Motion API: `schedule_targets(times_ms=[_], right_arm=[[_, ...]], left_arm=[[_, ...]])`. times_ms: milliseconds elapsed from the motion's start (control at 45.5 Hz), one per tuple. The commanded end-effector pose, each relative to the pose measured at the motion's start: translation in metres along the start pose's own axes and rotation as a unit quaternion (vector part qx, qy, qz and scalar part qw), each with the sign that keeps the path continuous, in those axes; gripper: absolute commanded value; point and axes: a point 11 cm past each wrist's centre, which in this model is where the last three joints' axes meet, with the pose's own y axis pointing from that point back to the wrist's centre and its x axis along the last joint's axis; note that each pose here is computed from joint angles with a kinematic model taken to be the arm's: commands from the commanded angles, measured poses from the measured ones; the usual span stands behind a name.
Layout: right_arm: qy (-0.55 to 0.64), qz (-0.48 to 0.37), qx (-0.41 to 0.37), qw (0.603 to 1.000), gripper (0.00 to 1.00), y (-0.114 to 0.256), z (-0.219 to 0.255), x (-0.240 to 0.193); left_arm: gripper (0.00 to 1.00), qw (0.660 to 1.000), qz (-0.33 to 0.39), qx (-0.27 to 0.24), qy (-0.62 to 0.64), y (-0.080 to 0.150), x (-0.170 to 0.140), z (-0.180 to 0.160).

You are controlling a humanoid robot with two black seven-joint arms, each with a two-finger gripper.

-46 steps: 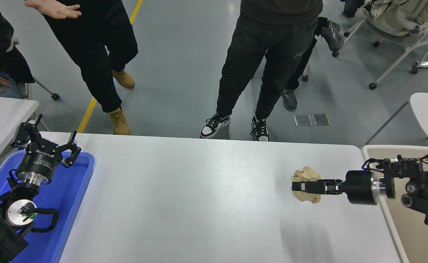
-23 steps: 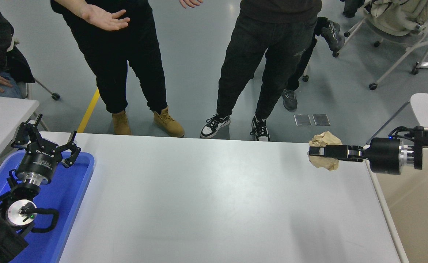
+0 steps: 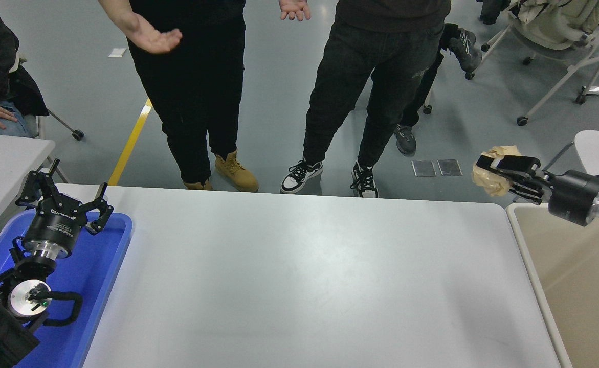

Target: Clean the table surface

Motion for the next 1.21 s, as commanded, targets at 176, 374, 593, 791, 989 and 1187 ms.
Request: schedule_targets(times_ms=[176,374,593,791,989,1187], right_arm=[[-0.061,0.133,-0.088,0.985,0.0,0.033,0.053,0.041],[-0.091,0.184,-0.164,0.965,0.0,0.051,0.084,0.049],[-0.141,0.219,-0.249,0.933,0.0,0.066,0.107,0.053],[-0.182,0.249,-0.283,0.908,0.0,0.076,0.116,0.058],[-0.218,0.282,-0.316,0.879,0.0,0.088,0.126,0.062],[-0.254,0.328,-0.351,0.839,0.0,0.104,0.137,0.067]], left_arm=[[1.0,1.0,0.0,0.0,0.0,0.0,0.0,0.0],[1.0,1.0,0.0,0.0,0.0,0.0,0.0,0.0],[1.0,1.0,0.0,0.0,0.0,0.0,0.0,0.0],[1.0,1.0,0.0,0.0,0.0,0.0,0.0,0.0],[1.0,1.0,0.0,0.0,0.0,0.0,0.0,0.0],[1.0,1.0,0.0,0.0,0.0,0.0,0.0,0.0]])
